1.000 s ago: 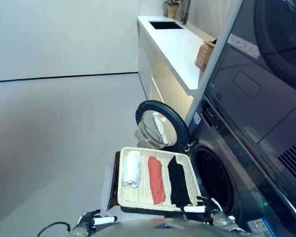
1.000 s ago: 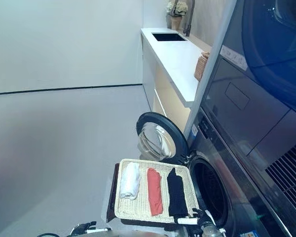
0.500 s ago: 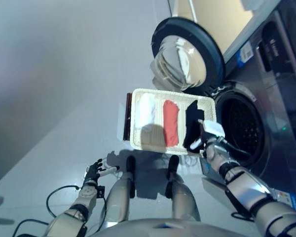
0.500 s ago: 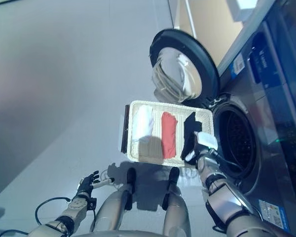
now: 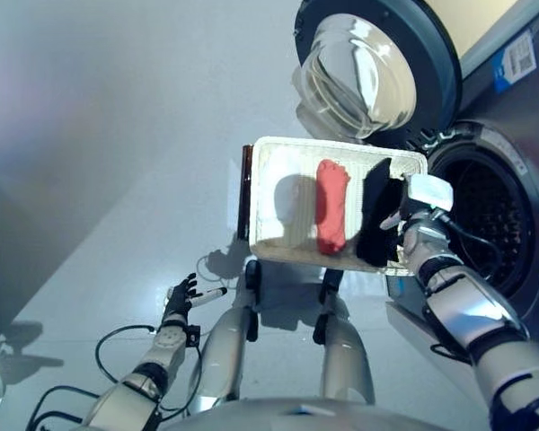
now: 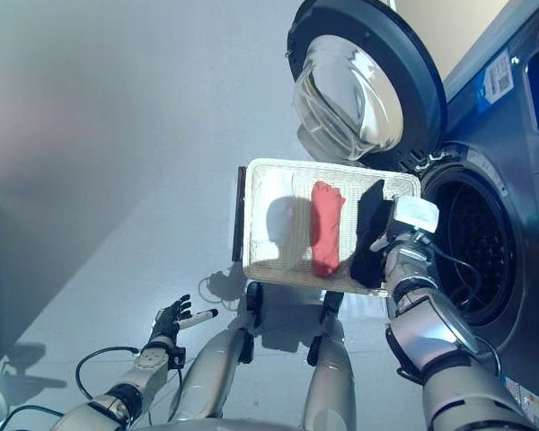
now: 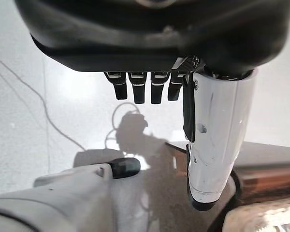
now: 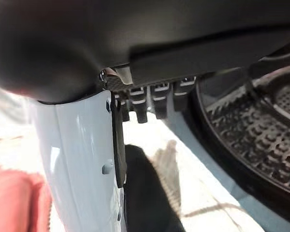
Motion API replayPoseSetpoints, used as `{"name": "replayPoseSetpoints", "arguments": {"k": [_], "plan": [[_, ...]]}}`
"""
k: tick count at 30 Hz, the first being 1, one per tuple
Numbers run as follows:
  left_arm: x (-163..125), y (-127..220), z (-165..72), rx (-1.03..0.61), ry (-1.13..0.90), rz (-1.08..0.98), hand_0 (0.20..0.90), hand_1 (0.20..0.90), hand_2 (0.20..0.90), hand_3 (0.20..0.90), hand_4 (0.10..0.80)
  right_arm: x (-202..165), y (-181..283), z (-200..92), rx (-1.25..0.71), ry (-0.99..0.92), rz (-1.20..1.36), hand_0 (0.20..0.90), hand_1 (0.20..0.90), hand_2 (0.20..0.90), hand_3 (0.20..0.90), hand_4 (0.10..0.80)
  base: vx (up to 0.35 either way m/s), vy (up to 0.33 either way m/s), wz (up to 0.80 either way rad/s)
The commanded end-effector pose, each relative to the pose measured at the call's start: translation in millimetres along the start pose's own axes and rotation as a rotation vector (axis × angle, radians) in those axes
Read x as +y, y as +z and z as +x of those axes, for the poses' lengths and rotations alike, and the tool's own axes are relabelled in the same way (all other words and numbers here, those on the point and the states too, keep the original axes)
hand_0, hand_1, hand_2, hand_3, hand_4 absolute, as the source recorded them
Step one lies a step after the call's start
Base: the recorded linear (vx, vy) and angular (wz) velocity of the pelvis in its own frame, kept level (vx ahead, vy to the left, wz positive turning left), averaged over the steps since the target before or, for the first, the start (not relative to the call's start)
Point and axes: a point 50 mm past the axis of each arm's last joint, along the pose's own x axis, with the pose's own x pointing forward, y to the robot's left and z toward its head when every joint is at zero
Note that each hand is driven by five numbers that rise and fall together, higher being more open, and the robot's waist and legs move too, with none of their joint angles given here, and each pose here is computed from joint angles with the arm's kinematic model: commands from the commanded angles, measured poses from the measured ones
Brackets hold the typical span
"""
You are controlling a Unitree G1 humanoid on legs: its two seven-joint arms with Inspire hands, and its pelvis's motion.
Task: Pick up the clothes and place them into the washing machine
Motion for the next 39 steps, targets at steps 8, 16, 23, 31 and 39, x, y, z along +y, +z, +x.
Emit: {"name": "replayPoseSetpoints", "arguments": {"k": [8, 16, 23, 31, 39], "plan": [[3.4, -6.0, -3.2, 0.003, 0.045, -0.053, 0.9, 0.9, 0.9, 0.9, 0.8, -69.6, -17.2, 25.9, 0.104, -0.213, 0.143, 0.9, 0.9, 0.9, 0.9, 0.8, 0.004, 0.01, -0.07], [7.9, -12.2, -5.4, 0.016, 0.065, -0.064, 0.9, 0.9, 0.9, 0.9, 0.8, -57.2, -8.8, 22.3, 0.104, -0.184, 0.228, 0.9, 0.9, 0.9, 0.9, 0.8, 0.004, 0.002, 0.0], [11.0, -8.7, -4.6, -0.003, 0.075, -0.08, 0.9, 0.9, 0.9, 0.9, 0.8, -63.1, -4.8, 24.3, 0.096, -0.198, 0.259, 0.9, 0.9, 0.9, 0.9, 0.8, -0.002, 0.011, 0.04], [14.4, -8.2, -4.5, -0.009, 0.086, -0.084, 0.9, 0.9, 0.9, 0.9, 0.8, -65.6, 3.9, 24.9, 0.081, -0.205, 0.285, 0.9, 0.9, 0.9, 0.9, 0.8, 0.006, 0.013, 0.06], [13.3, -2.5, -3.9, -0.034, 0.079, -0.091, 0.9, 0.9, 0.9, 0.9, 0.8, -85.4, -4.2, 30.4, 0.117, -0.249, 0.275, 0.9, 0.9, 0.9, 0.9, 0.8, -0.011, 0.041, 0.08]]}}
